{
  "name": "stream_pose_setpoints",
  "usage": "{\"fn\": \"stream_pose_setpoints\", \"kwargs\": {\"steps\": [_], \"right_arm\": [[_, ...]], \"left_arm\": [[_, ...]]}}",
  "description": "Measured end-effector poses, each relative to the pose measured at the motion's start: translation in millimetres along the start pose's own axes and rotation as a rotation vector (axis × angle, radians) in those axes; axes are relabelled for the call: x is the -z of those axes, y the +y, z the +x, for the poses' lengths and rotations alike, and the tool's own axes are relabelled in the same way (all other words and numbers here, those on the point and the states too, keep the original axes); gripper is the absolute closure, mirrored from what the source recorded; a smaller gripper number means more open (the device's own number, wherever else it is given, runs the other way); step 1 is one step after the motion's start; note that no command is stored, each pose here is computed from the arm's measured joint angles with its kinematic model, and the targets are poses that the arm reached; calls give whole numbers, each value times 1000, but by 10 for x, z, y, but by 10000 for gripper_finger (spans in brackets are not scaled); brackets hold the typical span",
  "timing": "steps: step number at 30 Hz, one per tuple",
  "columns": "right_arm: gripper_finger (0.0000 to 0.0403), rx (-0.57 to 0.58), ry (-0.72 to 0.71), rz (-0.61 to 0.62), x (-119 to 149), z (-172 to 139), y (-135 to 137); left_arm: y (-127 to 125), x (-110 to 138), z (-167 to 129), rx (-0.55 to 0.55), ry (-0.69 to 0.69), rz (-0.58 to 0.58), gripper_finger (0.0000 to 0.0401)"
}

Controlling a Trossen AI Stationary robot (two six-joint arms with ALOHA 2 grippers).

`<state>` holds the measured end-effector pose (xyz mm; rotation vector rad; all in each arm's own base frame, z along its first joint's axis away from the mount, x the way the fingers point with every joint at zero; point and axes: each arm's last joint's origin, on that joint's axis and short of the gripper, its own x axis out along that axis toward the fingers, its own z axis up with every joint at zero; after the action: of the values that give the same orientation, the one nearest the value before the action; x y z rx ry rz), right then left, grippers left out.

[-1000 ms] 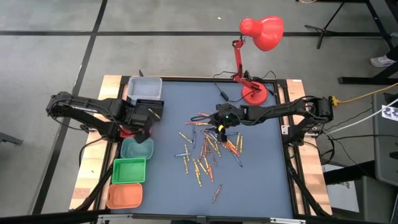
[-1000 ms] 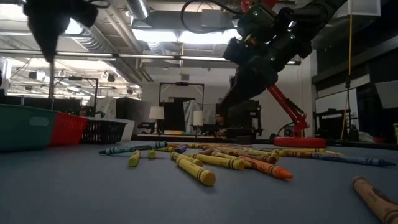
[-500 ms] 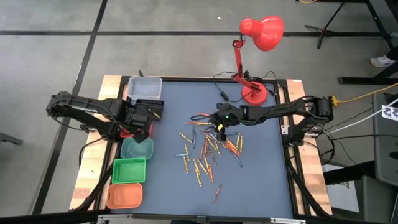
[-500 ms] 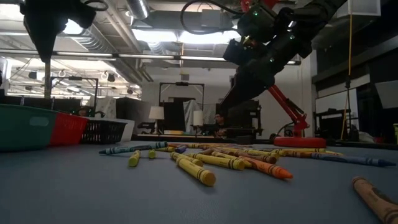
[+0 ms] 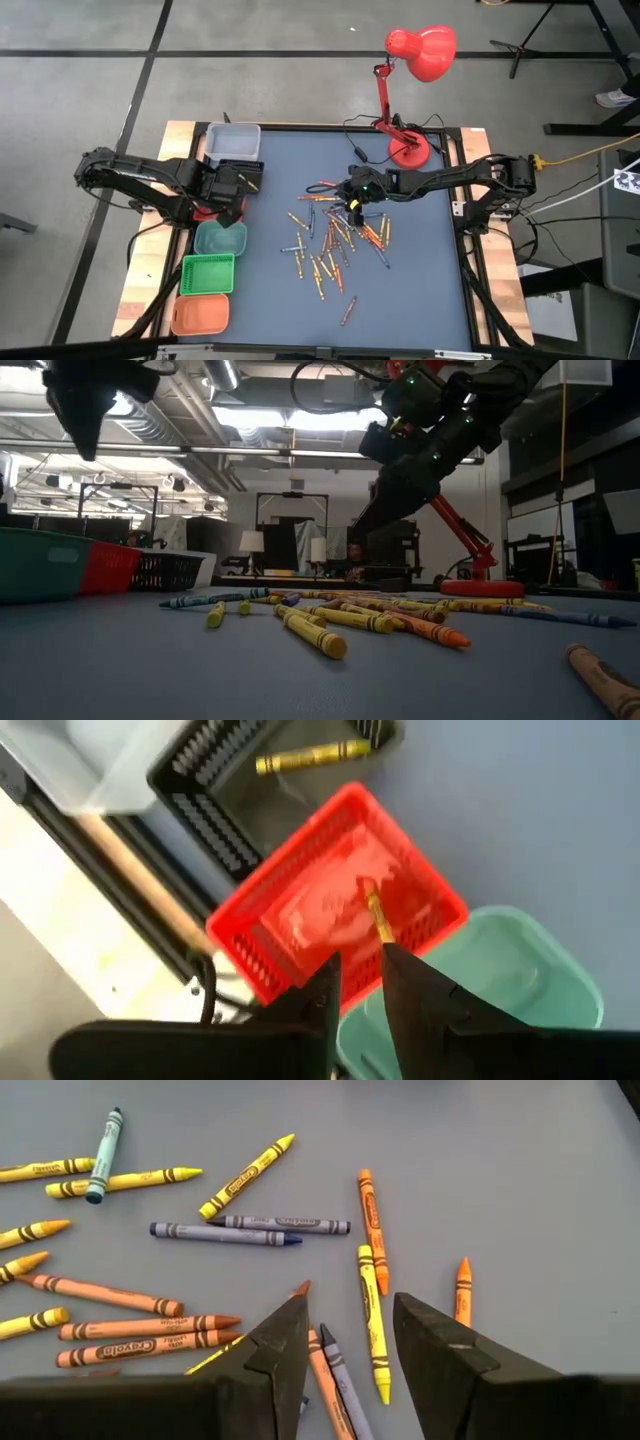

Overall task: Sort crayons
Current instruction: Put the green crayon into the black bin

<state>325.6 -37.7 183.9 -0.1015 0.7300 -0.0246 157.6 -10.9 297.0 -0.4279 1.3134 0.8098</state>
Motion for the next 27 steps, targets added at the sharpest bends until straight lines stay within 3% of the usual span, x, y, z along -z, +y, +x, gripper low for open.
{"fn": "stream_pose_setpoints", "kwargs": {"steps": [9, 21, 27], "right_arm": [[255, 38, 3, -36, -1, 0, -18], [255, 99, -6, -21, 12, 4, -176], [255, 84, -37, -23, 69, 237, -171]], "left_arm": [[-146, -194, -35, 60, -308, -80, 342], [-334, -375, -138, 207, -512, 88, 342], [-353, -394, -154, 221, -537, 107, 342]]}}
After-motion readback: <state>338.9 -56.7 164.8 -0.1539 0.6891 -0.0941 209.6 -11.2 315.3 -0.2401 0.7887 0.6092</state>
